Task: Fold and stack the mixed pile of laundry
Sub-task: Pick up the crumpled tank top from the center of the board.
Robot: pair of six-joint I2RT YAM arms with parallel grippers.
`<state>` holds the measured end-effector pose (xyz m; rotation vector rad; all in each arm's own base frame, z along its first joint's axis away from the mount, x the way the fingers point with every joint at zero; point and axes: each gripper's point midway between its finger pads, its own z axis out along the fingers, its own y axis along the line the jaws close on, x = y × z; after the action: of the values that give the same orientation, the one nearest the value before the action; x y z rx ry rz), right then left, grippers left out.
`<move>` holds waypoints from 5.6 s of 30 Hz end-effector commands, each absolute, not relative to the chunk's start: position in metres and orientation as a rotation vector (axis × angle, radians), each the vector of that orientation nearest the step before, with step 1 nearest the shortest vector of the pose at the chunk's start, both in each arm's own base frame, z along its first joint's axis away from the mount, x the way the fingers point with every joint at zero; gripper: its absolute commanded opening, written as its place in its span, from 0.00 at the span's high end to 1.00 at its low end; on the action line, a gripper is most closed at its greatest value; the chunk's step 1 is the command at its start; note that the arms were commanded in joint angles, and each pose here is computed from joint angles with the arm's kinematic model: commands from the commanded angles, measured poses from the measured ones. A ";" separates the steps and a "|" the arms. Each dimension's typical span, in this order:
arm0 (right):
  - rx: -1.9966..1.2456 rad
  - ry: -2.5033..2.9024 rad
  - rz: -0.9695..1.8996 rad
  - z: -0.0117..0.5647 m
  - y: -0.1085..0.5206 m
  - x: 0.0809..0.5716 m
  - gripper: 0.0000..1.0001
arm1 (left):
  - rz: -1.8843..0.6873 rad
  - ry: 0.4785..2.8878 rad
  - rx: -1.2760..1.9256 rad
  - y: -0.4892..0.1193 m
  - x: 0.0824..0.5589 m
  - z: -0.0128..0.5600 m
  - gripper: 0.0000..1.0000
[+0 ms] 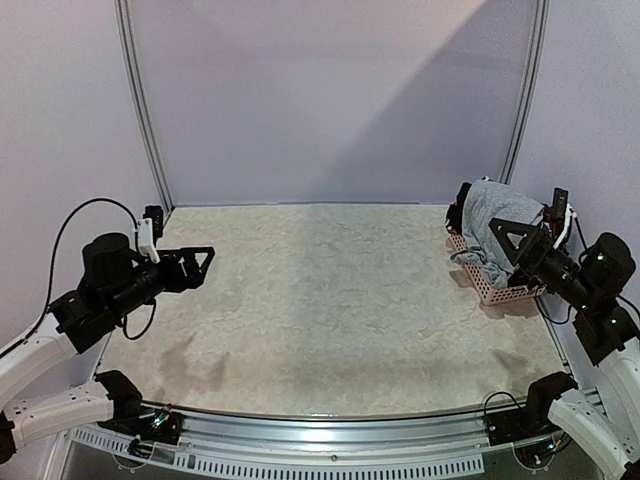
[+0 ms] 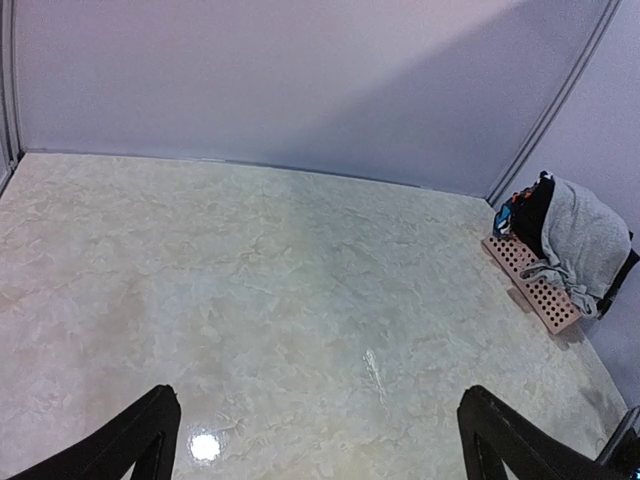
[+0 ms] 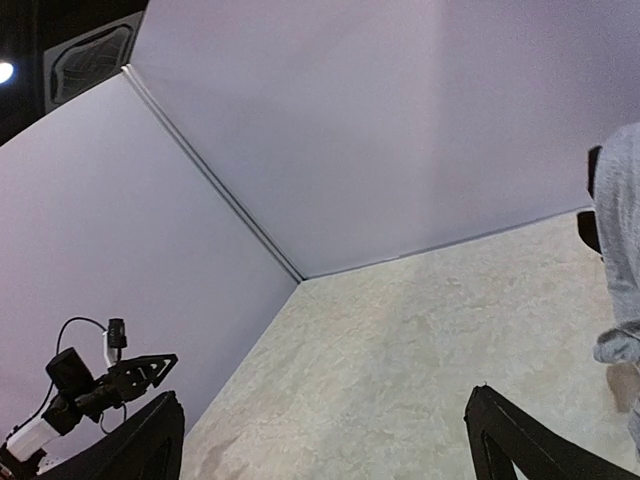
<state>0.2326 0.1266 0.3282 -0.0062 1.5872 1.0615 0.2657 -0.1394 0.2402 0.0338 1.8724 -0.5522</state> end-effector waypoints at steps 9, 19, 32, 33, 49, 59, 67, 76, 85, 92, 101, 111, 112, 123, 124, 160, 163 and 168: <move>0.291 1.781 0.876 0.273 0.087 0.226 0.01 | -0.445 2.041 -0.054 -0.109 0.235 0.188 0.01; 0.364 1.968 0.593 0.266 0.059 0.231 0.01 | -0.426 2.085 -0.056 -0.104 0.223 0.161 0.05; 0.509 2.014 0.171 0.296 0.017 0.308 0.13 | -0.401 2.087 -0.030 -0.112 0.234 0.152 0.06; 0.508 2.015 0.164 0.298 0.018 0.316 0.15 | -0.399 2.089 -0.031 -0.111 0.234 0.150 0.07; 0.439 2.356 0.012 0.183 0.064 0.347 0.36 | -0.410 2.073 -0.033 -0.108 0.229 0.154 0.07; 0.453 2.422 -0.131 0.142 0.052 0.343 0.49 | -0.416 2.072 -0.041 -0.106 0.226 0.153 0.07; 0.484 2.459 -0.216 0.115 0.043 0.341 0.62 | -0.407 2.072 -0.046 -0.104 0.225 0.152 0.07; 0.505 2.422 -0.287 0.123 0.031 0.338 0.92 | -0.395 2.075 -0.047 -0.103 0.226 0.150 0.07; 0.424 2.367 -0.143 0.179 0.052 0.354 1.00 | -0.390 2.065 -0.052 -0.102 0.227 0.153 0.07; 0.129 2.149 0.192 0.342 0.142 0.359 1.00 | -0.389 2.049 -0.054 -0.102 0.229 0.159 0.07; -0.286 1.821 0.566 0.517 0.274 0.311 1.00 | -0.397 2.042 -0.051 -0.103 0.229 0.161 0.07; -0.468 1.606 0.673 0.566 0.351 0.281 1.00 | -0.453 2.016 -0.023 -0.109 0.226 0.169 0.07; -0.483 1.598 0.691 0.567 0.356 0.279 1.00 | -0.467 2.010 -0.015 -0.111 0.225 0.170 0.07; -0.656 1.472 0.472 0.565 0.405 0.246 1.00 | -0.718 1.899 0.140 -0.148 0.214 0.196 0.09; -0.663 1.470 0.496 0.564 0.410 0.243 1.00 | -0.746 1.880 0.155 -0.153 0.213 0.201 0.09; -0.893 1.560 0.697 0.480 0.389 0.188 1.00 | -0.894 1.578 0.754 -0.325 0.222 0.264 0.05; -0.881 1.579 0.721 0.480 0.387 0.186 1.00 | -0.853 1.571 0.740 -0.330 0.233 0.265 0.06; -0.881 1.586 0.728 0.479 0.384 0.184 1.00 | -0.767 1.572 0.697 -0.331 0.252 0.266 0.11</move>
<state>0.1905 0.3920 0.4673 -0.9071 1.6041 0.6765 0.2371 -0.3280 0.2450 0.7403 1.6438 -0.8442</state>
